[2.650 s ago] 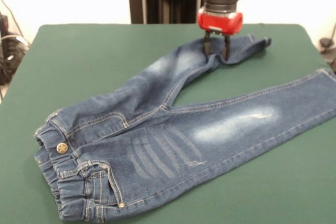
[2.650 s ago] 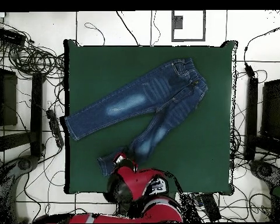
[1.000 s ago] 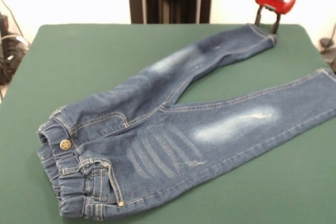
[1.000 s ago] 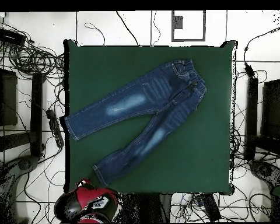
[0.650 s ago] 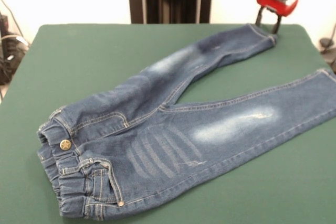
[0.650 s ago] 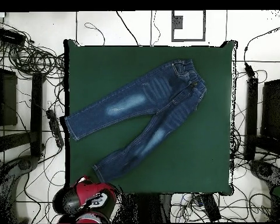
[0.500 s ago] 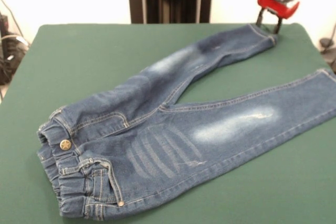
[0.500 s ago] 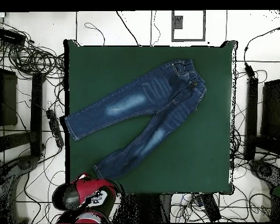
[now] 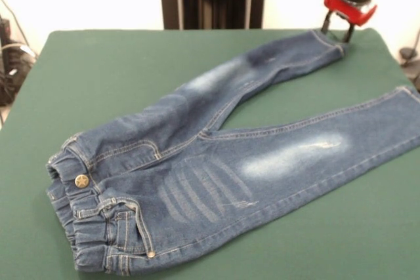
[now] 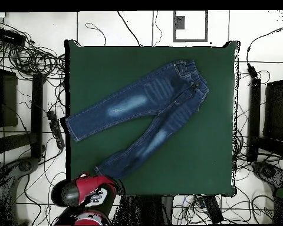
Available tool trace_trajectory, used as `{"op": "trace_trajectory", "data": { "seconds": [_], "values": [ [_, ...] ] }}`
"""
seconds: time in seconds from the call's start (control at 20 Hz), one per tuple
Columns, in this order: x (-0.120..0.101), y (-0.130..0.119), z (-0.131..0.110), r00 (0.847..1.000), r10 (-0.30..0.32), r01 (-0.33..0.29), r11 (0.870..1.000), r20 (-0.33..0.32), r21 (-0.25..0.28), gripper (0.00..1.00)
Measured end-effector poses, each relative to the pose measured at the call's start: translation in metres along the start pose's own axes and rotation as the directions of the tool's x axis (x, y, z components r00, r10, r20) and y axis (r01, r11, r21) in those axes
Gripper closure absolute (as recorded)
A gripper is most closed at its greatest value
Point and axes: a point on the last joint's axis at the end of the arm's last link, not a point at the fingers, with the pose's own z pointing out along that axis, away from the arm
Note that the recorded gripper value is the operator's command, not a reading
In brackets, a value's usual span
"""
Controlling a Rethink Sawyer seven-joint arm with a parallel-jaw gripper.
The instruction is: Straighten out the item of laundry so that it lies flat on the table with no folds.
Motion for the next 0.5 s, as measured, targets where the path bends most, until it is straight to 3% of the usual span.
{"op": "trace_trajectory", "data": {
  "seconds": [0.2, 0.5],
  "values": [
    [-0.007, 0.020, -0.023, 1.000, 0.007, -0.006, 1.000, 0.015, -0.028, 0.00],
    [-0.018, 0.054, -0.090, 1.000, 0.017, -0.015, 0.996, 0.019, -0.085, 0.00]
  ]
}}
